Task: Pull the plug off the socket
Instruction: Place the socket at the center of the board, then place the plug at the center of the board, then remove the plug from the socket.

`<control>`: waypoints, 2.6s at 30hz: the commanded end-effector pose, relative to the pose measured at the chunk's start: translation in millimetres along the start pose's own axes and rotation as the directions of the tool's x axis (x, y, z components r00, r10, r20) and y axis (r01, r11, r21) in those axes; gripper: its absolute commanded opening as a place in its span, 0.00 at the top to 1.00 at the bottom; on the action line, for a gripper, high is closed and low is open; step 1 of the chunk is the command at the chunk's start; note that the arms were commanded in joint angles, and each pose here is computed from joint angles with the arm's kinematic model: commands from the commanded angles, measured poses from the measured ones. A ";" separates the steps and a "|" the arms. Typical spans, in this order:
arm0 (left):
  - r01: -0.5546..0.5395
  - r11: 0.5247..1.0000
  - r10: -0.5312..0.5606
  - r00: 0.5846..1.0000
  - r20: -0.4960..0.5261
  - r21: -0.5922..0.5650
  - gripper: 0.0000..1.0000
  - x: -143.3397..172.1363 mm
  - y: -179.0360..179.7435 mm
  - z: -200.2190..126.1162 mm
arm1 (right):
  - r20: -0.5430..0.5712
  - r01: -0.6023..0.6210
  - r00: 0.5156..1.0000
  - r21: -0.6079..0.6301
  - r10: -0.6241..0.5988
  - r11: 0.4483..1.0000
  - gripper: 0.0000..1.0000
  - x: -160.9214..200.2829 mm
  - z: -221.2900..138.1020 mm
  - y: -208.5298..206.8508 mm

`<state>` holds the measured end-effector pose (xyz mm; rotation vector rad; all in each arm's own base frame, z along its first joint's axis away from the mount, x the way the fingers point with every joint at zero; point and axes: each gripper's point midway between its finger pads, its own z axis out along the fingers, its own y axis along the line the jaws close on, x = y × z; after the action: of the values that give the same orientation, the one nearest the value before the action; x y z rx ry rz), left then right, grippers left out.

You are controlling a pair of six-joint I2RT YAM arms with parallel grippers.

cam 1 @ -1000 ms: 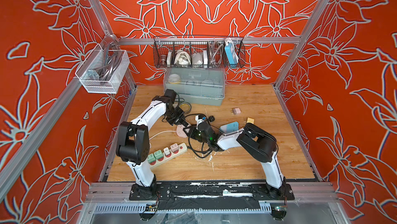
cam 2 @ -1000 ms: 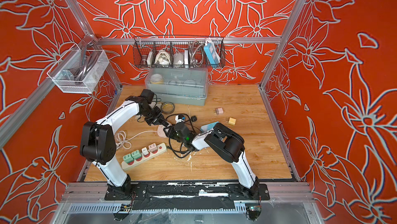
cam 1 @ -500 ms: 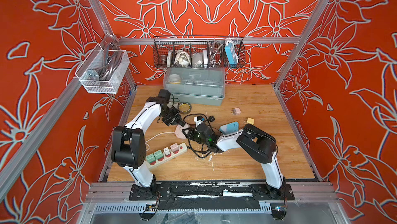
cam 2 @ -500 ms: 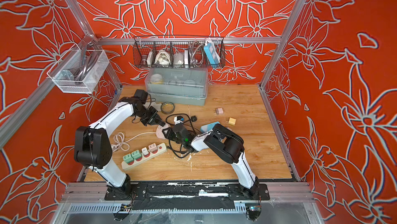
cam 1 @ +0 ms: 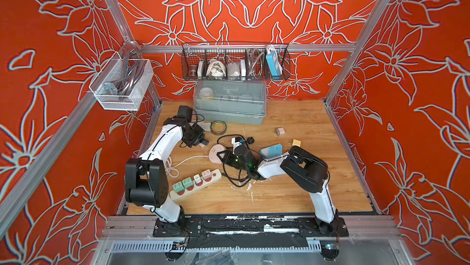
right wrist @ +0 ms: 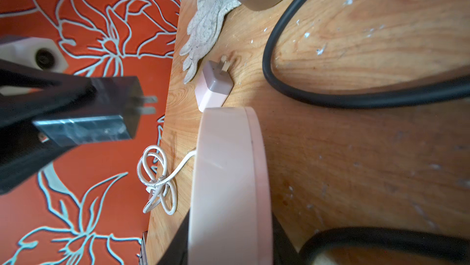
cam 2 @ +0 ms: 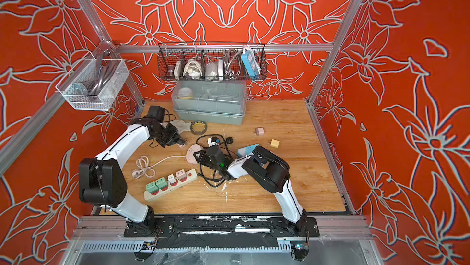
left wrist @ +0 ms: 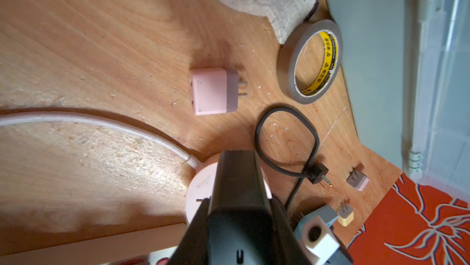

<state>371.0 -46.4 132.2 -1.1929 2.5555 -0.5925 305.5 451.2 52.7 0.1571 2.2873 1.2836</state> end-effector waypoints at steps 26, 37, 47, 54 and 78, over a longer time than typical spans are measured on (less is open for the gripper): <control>0.080 0.983 -0.142 0.901 0.411 0.163 1.00 -49.8 61.6 -52.8 | -0.182 0.440 0.896 0.251 -0.404 0.862 0.23 -43.9 -106.3 42.9; 0.178 0.938 -0.287 0.879 0.380 0.296 1.00 -77.9 76.3 -19.7 | -0.164 0.523 0.850 0.152 -0.501 0.838 0.22 -33.5 -155.3 48.4; 0.236 0.925 -0.317 0.912 0.261 0.298 0.96 -88.5 93.2 33.2 | -0.190 0.519 0.851 0.159 -0.490 0.840 0.22 -22.1 -161.4 30.1; 0.271 0.939 -0.326 0.897 0.299 0.211 0.67 -92.9 115.8 33.1 | -0.192 0.510 0.857 0.170 -0.479 0.843 0.22 -20.1 -158.1 23.2; -0.026 0.992 0.052 0.977 0.208 -0.122 0.37 -16.9 90.3 -63.4 | -0.303 0.570 0.812 0.224 -0.499 0.791 0.22 -0.9 -188.9 -14.0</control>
<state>316.6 56.3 139.5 -1.4106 2.2629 -0.3575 225.0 313.7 124.6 -0.5076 2.4401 0.7237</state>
